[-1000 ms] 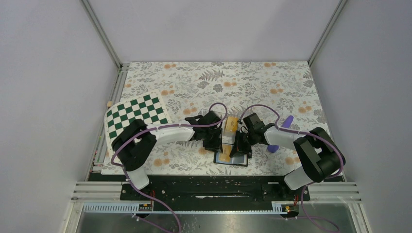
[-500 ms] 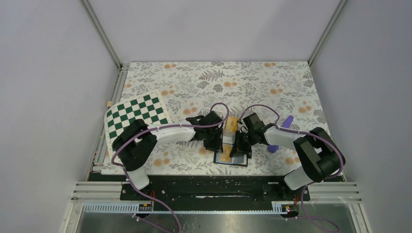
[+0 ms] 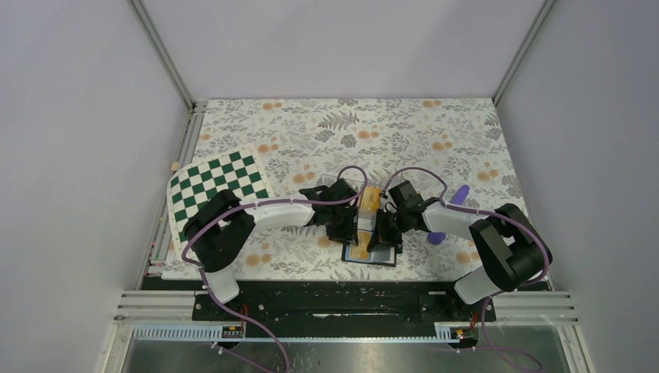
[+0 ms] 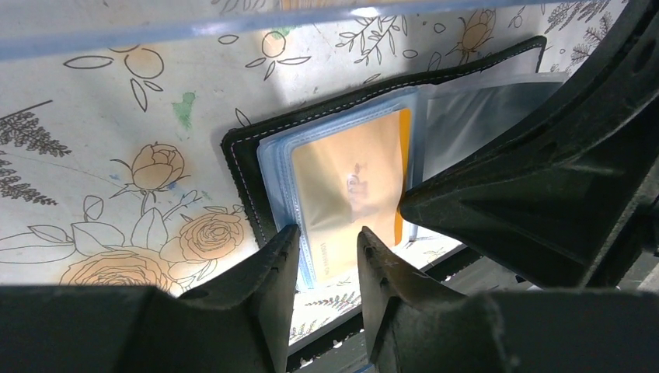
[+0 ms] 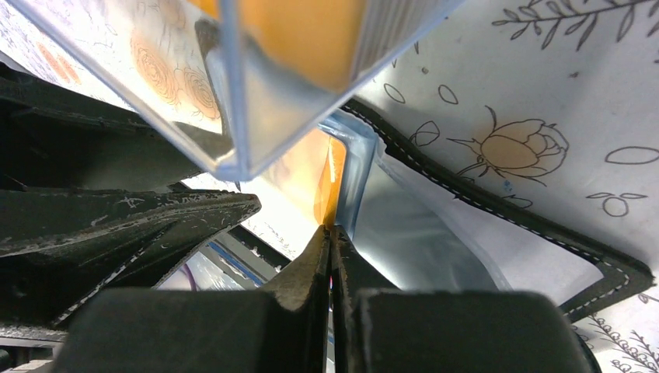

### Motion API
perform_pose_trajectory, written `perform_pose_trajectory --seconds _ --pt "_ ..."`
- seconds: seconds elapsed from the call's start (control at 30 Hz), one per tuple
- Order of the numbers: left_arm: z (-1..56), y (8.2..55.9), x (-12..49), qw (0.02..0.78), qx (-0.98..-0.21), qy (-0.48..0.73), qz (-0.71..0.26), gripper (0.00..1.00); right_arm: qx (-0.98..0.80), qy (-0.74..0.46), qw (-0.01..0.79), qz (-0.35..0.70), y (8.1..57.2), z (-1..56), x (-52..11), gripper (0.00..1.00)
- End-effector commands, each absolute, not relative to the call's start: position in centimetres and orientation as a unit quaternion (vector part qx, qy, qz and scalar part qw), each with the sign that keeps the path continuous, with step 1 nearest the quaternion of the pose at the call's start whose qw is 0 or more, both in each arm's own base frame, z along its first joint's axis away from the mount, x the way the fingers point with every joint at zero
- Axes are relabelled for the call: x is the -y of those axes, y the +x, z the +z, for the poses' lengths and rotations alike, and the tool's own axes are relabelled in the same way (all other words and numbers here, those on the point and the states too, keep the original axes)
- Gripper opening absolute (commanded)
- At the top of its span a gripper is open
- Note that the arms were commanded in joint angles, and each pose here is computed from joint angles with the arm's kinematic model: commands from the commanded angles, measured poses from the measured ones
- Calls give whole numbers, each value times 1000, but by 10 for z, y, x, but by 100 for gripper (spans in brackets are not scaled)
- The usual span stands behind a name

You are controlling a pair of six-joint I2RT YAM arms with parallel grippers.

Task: Put the credit cards into the card holder
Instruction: Insert the credit card into the card holder.

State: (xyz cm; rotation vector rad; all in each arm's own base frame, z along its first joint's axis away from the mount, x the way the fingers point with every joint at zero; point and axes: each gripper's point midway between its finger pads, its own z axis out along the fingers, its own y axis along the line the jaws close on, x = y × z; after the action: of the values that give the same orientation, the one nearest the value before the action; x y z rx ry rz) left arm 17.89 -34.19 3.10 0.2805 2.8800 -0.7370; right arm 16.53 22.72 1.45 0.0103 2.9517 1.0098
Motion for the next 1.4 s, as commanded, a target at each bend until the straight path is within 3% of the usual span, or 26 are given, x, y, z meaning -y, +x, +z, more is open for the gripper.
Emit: perform_pose_trajectory --seconds 0.0,0.43,0.7,0.93,1.13,1.37 --pt "32 179 350 80 -959 106 -251 34 -942 -3 -1 337 162 16 -233 0" --pt "83 174 383 93 -919 117 -366 26 -941 -5 1 339 163 18 -234 0" --pt "87 169 383 84 -916 121 -374 26 -939 -1 8 345 164 24 -235 1" --pt "61 171 375 73 -935 116 -328 25 -932 13 19 361 168 36 -240 18" --pt "58 177 356 83 -954 114 -266 0 -933 13 35 359 165 51 -235 37" --pt "61 179 317 97 -973 108 -177 0 -935 9 69 348 166 70 -226 53"
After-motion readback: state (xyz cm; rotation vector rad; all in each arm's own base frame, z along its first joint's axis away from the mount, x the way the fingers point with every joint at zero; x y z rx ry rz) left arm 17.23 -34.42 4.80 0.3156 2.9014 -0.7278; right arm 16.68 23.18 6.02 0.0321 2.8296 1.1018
